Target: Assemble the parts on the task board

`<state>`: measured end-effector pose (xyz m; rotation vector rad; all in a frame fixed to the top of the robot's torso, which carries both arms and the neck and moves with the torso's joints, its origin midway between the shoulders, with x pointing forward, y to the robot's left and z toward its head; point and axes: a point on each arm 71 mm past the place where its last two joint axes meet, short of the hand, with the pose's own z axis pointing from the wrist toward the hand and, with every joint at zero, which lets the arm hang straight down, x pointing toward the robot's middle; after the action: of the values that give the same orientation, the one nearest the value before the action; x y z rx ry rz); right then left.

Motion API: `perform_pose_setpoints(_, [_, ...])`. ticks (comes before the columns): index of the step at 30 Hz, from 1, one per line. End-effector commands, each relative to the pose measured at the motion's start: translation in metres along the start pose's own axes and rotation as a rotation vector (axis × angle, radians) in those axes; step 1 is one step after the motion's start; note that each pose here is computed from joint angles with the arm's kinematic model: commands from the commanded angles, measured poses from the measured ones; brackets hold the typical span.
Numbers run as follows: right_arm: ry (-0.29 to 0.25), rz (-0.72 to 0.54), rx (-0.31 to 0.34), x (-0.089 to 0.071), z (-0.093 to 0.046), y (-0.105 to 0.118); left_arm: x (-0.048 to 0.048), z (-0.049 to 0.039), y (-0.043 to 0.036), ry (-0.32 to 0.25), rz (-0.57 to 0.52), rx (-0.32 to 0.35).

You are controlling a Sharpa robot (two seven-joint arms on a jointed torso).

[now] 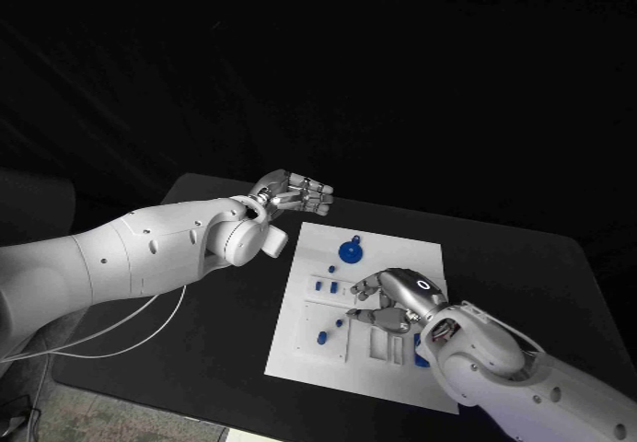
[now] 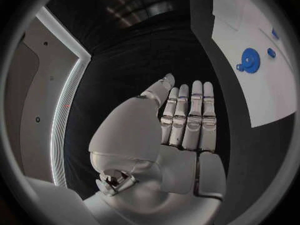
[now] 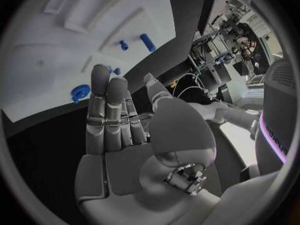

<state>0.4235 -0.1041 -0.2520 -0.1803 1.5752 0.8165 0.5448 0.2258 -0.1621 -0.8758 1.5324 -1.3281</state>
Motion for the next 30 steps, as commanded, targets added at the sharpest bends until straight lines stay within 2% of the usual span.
perform_pose_setpoints(1, [0.036, 0.214, 0.099, -0.010, -0.006, -0.019, 0.0007, 0.0002, 0.0011, 0.018, -0.010, 0.012])
perform_pose_setpoints(5, [0.067, 0.286, 0.198, -0.030, -0.017, -0.046, -0.0021, -0.0013, 0.0064, 0.014, -0.009, 0.006])
perform_pose_setpoints(9, [0.151, 0.328, 0.323, -0.041, -0.032, -0.072, -0.0046, -0.0037, 0.0126, 0.010, -0.012, -0.001])
perform_pose_setpoints(12, [0.206, 0.331, 0.420, -0.044, -0.042, -0.085, -0.0056, -0.0054, 0.0162, 0.011, -0.016, -0.005])
perform_pose_setpoints(15, [0.277, 0.326, 0.561, -0.045, -0.055, -0.098, -0.0064, -0.0075, 0.0201, 0.016, -0.023, -0.007])
perform_pose_setpoints(20, [0.382, 0.364, 0.724, -0.042, -0.070, -0.110, -0.0074, -0.0106, 0.0244, 0.028, -0.036, -0.001])
perform_pose_setpoints(23, [0.428, 0.384, 0.773, -0.039, -0.074, -0.111, -0.0075, -0.0120, 0.0254, 0.036, -0.042, 0.006])
perform_pose_setpoints(30, [0.505, 0.403, 0.808, -0.028, -0.076, -0.108, -0.0051, -0.0134, 0.0248, 0.054, -0.052, 0.027])
